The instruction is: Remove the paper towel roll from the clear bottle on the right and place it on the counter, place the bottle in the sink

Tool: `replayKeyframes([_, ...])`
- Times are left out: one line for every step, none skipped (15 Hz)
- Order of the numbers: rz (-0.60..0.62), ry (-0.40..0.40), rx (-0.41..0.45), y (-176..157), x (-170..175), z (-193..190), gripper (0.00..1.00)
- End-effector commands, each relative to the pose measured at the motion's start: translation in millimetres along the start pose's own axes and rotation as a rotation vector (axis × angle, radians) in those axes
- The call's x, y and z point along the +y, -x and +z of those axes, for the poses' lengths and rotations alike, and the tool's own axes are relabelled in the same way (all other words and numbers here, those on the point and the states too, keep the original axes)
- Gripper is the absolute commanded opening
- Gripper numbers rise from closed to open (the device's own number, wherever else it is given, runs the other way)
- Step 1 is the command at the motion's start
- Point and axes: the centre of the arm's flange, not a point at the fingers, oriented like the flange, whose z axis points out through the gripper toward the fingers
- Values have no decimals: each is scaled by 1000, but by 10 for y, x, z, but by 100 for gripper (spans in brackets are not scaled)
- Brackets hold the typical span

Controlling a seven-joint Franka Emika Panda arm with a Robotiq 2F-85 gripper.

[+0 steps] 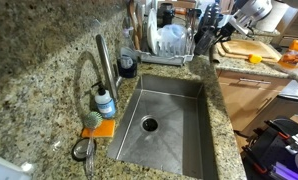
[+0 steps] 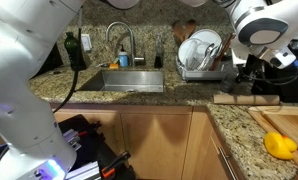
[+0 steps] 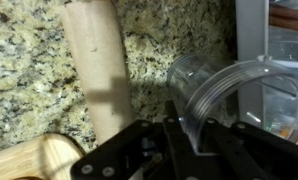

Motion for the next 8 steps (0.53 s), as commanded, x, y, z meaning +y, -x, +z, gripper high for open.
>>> replayKeyframes([111, -41, -97, 81, -8, -74, 4])
replayKeyframes([152, -36, -136, 188, -10, -129, 4])
replayKeyframes([187, -12, -151, 357, -15, -249, 4])
replayKeyframes([245, 23, -177, 539, -19, -399, 4])
replayKeyframes([287, 51, -171, 662, -11, -513, 4])
replayKeyframes([341, 95, -138, 779, 16, -648, 4])
replayKeyframes([388, 122, -108, 864, 40, -766, 4])
replayKeyframes([423, 152, -65, 961, 83, -890, 4])
